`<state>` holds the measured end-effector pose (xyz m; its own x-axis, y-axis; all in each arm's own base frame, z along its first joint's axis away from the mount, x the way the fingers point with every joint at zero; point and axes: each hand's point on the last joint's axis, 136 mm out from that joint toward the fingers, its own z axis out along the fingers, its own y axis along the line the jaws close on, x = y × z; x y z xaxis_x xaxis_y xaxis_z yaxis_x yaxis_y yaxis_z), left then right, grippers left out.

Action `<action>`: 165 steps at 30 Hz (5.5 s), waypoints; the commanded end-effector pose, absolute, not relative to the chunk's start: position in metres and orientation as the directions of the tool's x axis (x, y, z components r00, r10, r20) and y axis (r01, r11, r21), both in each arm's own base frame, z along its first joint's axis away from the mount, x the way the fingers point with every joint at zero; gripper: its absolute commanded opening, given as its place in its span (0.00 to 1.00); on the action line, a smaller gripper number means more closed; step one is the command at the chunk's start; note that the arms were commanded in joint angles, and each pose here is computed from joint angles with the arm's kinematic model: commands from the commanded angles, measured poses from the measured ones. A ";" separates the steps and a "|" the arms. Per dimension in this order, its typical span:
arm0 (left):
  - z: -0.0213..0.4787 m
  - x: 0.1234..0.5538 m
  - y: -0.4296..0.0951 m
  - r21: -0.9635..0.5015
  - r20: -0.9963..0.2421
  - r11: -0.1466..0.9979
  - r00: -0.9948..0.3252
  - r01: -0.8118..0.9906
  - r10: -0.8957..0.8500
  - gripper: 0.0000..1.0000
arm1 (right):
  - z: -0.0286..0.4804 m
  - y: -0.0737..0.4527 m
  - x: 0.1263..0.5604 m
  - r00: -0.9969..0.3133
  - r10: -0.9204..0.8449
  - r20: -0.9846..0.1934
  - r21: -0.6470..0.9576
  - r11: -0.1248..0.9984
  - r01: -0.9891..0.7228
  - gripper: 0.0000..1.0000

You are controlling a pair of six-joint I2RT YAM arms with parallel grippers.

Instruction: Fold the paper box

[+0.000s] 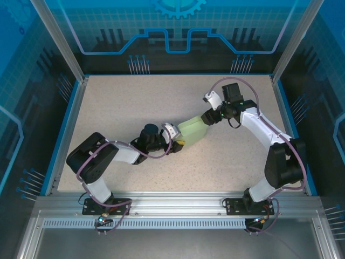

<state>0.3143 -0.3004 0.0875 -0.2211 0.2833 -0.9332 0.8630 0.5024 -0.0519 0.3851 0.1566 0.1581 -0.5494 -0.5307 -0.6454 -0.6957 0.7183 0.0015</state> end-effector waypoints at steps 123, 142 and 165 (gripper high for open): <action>0.143 0.331 -0.245 -0.060 -0.841 0.761 -0.443 0.646 0.310 0.39 | 0.132 0.168 0.358 -0.615 -0.661 -0.430 -0.049 0.698 -0.715 0.02; 0.142 0.340 -0.244 -0.073 -0.829 0.791 -0.477 0.608 0.290 0.07 | 0.131 0.174 0.353 -0.658 -0.620 -0.427 -0.011 0.731 -0.682 0.02; 0.143 0.343 -0.252 -0.093 -0.784 0.902 -0.590 0.421 0.194 0.00 | 0.126 0.179 0.335 -0.888 -0.298 -0.350 0.113 0.928 -0.356 0.05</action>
